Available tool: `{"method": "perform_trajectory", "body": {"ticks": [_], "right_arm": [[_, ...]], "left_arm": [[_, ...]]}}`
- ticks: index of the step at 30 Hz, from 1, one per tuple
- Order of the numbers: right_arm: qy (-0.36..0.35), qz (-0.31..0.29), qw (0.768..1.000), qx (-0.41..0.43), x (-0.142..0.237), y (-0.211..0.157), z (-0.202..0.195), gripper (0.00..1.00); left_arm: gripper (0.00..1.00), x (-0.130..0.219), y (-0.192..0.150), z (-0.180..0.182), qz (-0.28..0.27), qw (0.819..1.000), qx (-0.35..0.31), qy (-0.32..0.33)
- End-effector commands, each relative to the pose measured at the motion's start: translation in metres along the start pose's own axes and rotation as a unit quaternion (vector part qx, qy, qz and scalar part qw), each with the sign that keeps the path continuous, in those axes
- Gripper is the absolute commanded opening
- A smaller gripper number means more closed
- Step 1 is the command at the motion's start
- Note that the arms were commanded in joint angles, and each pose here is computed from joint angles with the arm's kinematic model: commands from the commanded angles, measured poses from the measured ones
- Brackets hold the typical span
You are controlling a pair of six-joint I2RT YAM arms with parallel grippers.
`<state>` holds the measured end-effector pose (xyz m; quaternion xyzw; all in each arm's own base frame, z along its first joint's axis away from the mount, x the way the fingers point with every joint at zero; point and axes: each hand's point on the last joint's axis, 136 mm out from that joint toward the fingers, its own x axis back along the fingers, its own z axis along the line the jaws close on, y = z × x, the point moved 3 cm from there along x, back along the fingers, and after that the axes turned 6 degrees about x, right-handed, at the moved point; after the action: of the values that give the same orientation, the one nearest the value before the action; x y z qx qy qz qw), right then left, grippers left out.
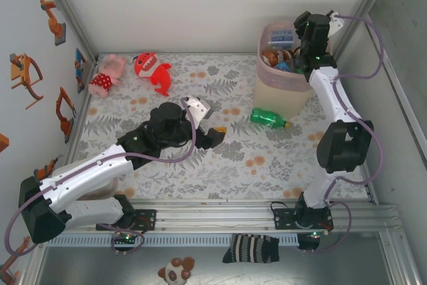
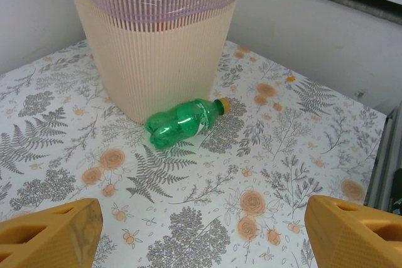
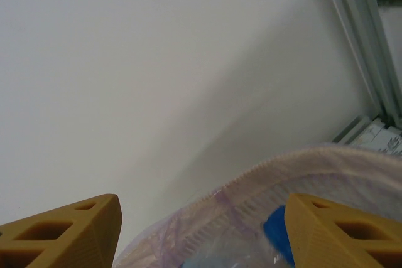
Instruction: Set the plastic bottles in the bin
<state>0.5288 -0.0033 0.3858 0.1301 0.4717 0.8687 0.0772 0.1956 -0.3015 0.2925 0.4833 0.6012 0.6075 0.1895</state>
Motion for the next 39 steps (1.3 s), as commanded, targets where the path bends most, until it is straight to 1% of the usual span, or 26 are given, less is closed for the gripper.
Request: {"method": "perform_trajectory", "body": {"ticks": [1,7,10,16,21,26,31,37,39], "right_arm": [[-0.002,-0.059,0.998,0.038,0.031,0.054,0.009,0.68],[0.021,-0.043,0.996,0.072,0.04,0.055,0.016,0.67],[0.046,-0.021,0.995,0.085,0.041,0.048,0.022,0.61],[0.138,0.058,0.984,0.101,0.041,0.022,0.047,0.55],[0.2,0.12,0.965,0.116,0.057,0.005,0.061,0.51],[0.248,0.171,0.937,0.178,0.088,-0.013,0.062,0.5],[0.268,0.205,0.904,0.262,0.12,-0.031,0.052,0.51],[0.3,0.233,0.844,0.379,0.164,-0.059,0.044,0.51],[0.315,0.243,0.816,0.419,0.179,-0.072,0.044,0.52]], "left_arm": [[0.84,0.004,0.018,-0.004,-0.028,1.0,0.004,-0.011],[0.84,0.002,0.019,-0.005,-0.027,1.0,0.005,-0.015],[0.84,0.0,0.019,-0.006,-0.026,0.999,0.005,-0.018],[0.83,-0.003,0.019,-0.007,-0.022,1.0,0.005,-0.022],[0.83,-0.005,0.019,-0.008,-0.02,0.999,0.006,-0.025],[0.83,-0.006,0.017,-0.008,-0.021,0.999,0.011,-0.027],[0.83,-0.007,0.016,-0.006,-0.025,0.999,0.021,-0.023],[0.83,-0.011,0.013,0.002,-0.031,0.998,0.047,-0.006],[0.83,-0.011,0.012,0.005,-0.031,0.998,0.057,0.001]]}}
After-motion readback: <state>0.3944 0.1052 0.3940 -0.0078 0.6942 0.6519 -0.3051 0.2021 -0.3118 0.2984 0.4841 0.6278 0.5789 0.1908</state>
